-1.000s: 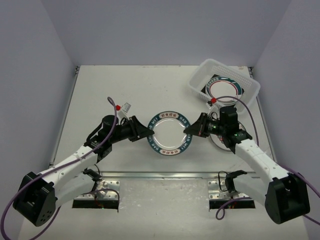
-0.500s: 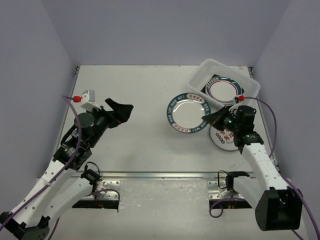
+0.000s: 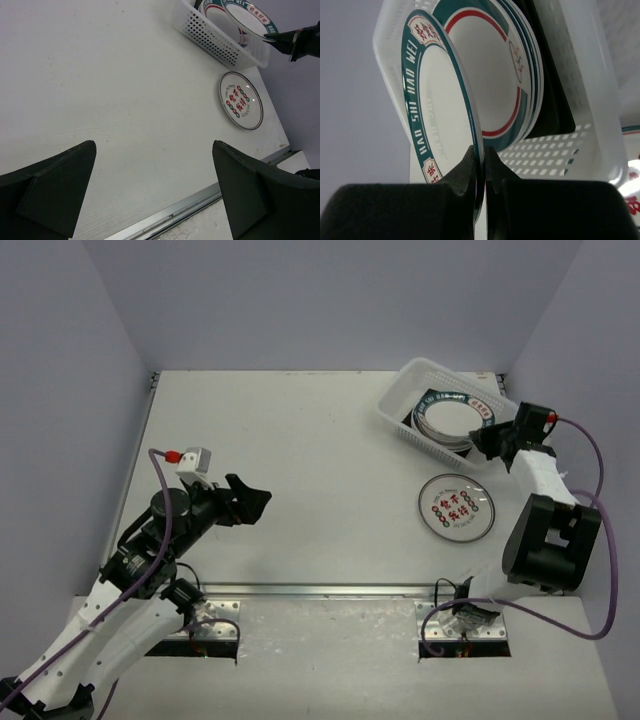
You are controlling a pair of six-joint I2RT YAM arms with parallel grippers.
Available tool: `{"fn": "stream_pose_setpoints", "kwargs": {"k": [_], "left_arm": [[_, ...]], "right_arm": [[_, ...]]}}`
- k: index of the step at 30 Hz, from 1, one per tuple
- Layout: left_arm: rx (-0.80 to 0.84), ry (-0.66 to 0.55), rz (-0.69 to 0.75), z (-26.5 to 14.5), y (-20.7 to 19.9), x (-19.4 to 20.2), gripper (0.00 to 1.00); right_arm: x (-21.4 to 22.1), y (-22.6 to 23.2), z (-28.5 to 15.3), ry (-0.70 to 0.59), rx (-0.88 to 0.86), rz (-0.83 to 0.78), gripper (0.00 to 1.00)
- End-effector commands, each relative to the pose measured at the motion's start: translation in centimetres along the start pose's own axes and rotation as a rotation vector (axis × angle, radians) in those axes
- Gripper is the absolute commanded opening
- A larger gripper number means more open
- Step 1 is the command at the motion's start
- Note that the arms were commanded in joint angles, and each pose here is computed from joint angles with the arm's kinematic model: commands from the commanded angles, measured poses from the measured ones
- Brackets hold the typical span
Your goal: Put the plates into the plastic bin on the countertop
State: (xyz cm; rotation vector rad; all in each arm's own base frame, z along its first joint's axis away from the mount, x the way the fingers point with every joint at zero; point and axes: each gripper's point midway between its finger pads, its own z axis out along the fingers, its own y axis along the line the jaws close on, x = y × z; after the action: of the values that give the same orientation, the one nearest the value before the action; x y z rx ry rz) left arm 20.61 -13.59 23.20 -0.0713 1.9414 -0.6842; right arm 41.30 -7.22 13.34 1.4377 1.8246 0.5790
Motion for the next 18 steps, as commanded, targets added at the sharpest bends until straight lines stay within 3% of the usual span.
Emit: {"fn": "stream_pose_setpoints", "kwargs": {"k": [1,4,11,15,18], "left_arm": [[0.077,-0.003,0.032,0.2,-1.5,-0.4,1.00],[0.085,-0.004,0.036,0.1,-1.6,-0.4,1.00],[0.096,-0.025,0.034,-0.2,-1.8,-0.7,1.00],[0.095,-0.021,0.028,-0.2,-1.8,-0.6,1.00],[0.096,-0.019,0.027,-0.2,-1.8,-0.6,1.00]], "right_arm": [[-2.4,4.2,1.1,-0.061,-0.088,0.001,0.15],[-3.0,4.3,1.1,-0.086,-0.066,-0.044,0.65],[-0.1,4.2,0.4,0.026,-0.042,-0.142,0.78],[0.8,3.9,-1.4,-0.001,0.015,-0.257,0.96],[1.4,3.3,-1.9,0.035,0.043,-0.270,0.99]]}}
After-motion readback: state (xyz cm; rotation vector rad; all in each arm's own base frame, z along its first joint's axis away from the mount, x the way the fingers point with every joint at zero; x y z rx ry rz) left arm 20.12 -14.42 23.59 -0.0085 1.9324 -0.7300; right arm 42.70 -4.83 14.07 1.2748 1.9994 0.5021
